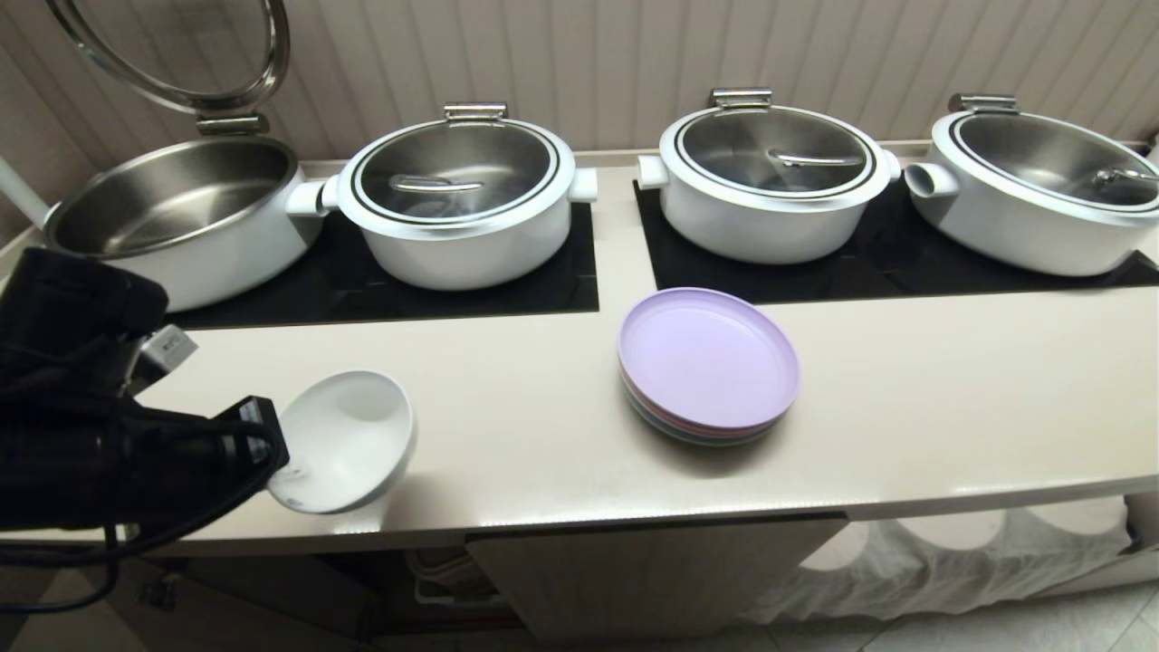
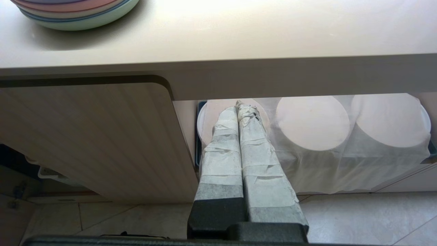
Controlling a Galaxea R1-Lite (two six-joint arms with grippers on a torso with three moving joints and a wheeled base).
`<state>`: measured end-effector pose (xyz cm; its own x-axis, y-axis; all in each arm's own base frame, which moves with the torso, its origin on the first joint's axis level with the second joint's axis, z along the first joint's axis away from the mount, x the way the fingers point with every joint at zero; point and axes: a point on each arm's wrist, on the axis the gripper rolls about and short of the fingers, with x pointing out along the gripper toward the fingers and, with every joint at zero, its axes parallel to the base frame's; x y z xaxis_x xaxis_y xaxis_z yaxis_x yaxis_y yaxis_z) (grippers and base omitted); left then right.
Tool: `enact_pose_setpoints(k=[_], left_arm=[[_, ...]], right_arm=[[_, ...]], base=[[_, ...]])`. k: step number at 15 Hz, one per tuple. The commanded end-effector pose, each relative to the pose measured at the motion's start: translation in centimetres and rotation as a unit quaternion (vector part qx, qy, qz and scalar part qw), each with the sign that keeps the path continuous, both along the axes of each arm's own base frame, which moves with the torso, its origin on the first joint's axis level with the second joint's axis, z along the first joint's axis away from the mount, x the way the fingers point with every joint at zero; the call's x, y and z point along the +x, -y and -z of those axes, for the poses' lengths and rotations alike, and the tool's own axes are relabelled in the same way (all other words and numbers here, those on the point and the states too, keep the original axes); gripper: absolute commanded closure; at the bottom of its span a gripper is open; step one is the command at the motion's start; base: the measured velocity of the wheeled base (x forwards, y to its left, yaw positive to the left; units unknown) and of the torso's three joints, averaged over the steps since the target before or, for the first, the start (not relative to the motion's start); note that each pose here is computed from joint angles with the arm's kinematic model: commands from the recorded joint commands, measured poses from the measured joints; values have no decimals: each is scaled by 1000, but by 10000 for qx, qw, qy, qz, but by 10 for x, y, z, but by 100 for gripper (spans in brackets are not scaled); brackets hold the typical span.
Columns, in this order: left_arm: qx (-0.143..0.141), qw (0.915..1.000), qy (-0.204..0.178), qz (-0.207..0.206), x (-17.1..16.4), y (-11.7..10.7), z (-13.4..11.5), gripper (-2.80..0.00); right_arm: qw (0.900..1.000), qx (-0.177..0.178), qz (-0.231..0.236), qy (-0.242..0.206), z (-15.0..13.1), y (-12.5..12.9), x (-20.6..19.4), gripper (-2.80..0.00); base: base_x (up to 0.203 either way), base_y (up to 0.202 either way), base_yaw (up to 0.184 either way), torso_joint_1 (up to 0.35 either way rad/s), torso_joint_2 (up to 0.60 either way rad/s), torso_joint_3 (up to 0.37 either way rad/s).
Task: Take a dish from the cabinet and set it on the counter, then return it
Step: Place it on the table
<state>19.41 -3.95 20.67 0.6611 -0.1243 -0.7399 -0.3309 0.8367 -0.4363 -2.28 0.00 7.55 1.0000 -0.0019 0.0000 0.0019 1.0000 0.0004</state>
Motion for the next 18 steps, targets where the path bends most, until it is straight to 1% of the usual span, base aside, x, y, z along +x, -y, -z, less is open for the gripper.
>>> enact_pose_setpoints(k=[1, 2, 4, 5, 6, 8, 9, 11, 15, 16, 17, 18], left_arm=[[141, 9993, -89, -340, 17, -4, 2, 0], [180, 9984, -115, -520, 21, -8, 4, 0], [138, 9941, -82, -1069, 28, -14, 2, 0], [157, 9902, -66, -1389, 32, -17, 3, 0], [164, 9868, -28, -1609, 34, -21, 2, 0], [113, 9815, 47, -1912, 39, -30, -2, 0], [78, 9761, 86, -2170, 43, -37, -4, 0], [-29, 9619, 190, -2728, 50, -49, -8, 0], [-324, 9376, 350, -3444, 53, -72, -14, 0], [-416, 9293, 383, -3649, 52, -78, -15, 0], [-577, 9182, 479, -3890, 52, -85, -17, 0], [-749, 9057, 663, -4119, 53, -92, -20, 0]], right_arm=[[10000, -2, -2, 0, 0, 0, 0, 0], [10000, -2, -2, 0, 0, 0, 0, 0], [10000, -2, -2, 0, 0, 0, 0, 0], [10000, -2, -2, 0, 0, 0, 0, 0], [10000, -2, -2, 0, 0, 0, 0, 0], [10000, -2, -8, 0, 0, 0, 0, 0], [10000, -2, -2, 0, 0, 0, 0, 0], [10000, -2, -2, 0, 0, 0, 0, 0], [10000, -2, -2, 0, 0, 0, 0, 0], [10000, -2, -8, 0, 0, 0, 0, 0], [10000, -2, -2, 0, 0, 0, 0, 0], [10000, -2, -2, 0, 0, 0, 0, 0]], base=[[0, 0, 0, 0, 0, 0], [0, 0, 0, 0, 0, 0], [0, 0, 0, 0, 0, 0], [0, 0, 0, 0, 0, 0], [0, 0, 0, 0, 0, 0], [0, 0, 0, 0, 0, 0], [0, 0, 0, 0, 0, 0], [0, 0, 0, 0, 0, 0], [0, 0, 0, 0, 0, 0], [0, 0, 0, 0, 0, 0], [0, 0, 0, 0, 0, 0], [0, 0, 0, 0, 0, 0]])
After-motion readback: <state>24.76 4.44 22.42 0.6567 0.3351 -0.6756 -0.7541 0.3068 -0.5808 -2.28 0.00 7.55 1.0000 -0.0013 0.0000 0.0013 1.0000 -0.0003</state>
